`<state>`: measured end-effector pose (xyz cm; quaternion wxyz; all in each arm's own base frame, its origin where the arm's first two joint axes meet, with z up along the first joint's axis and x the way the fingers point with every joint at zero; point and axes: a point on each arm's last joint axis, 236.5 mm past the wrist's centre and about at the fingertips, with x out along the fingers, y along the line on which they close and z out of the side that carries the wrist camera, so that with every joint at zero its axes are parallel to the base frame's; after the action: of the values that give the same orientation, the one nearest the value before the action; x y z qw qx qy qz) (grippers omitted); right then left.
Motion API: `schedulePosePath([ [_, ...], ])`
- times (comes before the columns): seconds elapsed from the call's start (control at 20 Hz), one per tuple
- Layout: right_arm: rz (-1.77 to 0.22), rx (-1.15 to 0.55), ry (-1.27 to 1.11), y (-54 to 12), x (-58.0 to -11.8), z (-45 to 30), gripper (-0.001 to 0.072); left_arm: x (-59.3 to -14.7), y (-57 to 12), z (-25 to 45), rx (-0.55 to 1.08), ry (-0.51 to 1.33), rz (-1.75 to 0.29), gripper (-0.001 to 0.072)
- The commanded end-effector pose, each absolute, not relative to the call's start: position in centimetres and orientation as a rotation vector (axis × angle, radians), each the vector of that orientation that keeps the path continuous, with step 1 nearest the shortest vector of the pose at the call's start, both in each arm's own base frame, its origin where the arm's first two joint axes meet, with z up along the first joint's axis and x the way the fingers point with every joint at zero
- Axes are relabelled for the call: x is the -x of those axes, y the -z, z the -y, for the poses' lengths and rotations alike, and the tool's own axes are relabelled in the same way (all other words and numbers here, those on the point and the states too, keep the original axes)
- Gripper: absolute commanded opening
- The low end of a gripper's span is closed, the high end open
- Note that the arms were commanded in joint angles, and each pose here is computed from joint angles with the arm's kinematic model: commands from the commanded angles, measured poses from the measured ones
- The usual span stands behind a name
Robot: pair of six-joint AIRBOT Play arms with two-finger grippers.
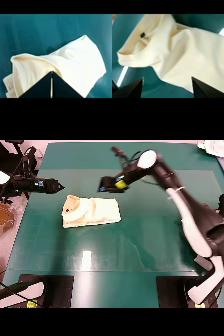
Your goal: Fold the shirts.
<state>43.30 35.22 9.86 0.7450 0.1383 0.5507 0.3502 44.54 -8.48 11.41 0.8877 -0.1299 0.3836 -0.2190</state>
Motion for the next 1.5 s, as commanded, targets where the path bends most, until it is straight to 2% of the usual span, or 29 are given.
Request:
schedulePosePath([
  [0.0, -1.230, -0.276, -0.626, -9.5, -44.5, -25.6, 0.0674, -44.4, -11.4, 8.5, 0.265, 0.460, -0.800, 0.0020],
  [0.2, -1.217, -0.589, -0.675, -7.1, -45.1, -21.5, 0.0673, -44.5, -11.4, 8.5, 0.265, 0.459, -0.798, 0.0020],
  [0.3, -1.228, -0.671, -0.644, -4.0, -44.9, -20.7, 0.0673, -44.6, -11.4, 8.4, 0.265, 0.456, -0.794, 0.0020],
  [0.55, -1.348, -0.665, -0.622, 3.4, -42.5, -22.6, 0.0674, -44.7, -11.5, 8.4, 0.264, 0.452, -0.789, 0.0020],
  [0.75, -1.323, -0.748, -0.765, 4.1, -43.5, -27.4, 0.0674, -44.7, -11.5, 8.4, 0.264, 0.453, -0.789, 0.0020],
  [1.05, -1.374, -0.735, -0.894, 4.6, -44.1, -33.5, 0.0674, -44.5, -11.4, 8.5, 0.269, 0.461, -0.797, 0.0021],
  [1.45, -1.448, -0.748, -0.874, 6.8, -42.4, -34.6, 0.0672, -43.8, -11.1, 8.9, 0.269, 0.481, -0.824, 0.0020],
])
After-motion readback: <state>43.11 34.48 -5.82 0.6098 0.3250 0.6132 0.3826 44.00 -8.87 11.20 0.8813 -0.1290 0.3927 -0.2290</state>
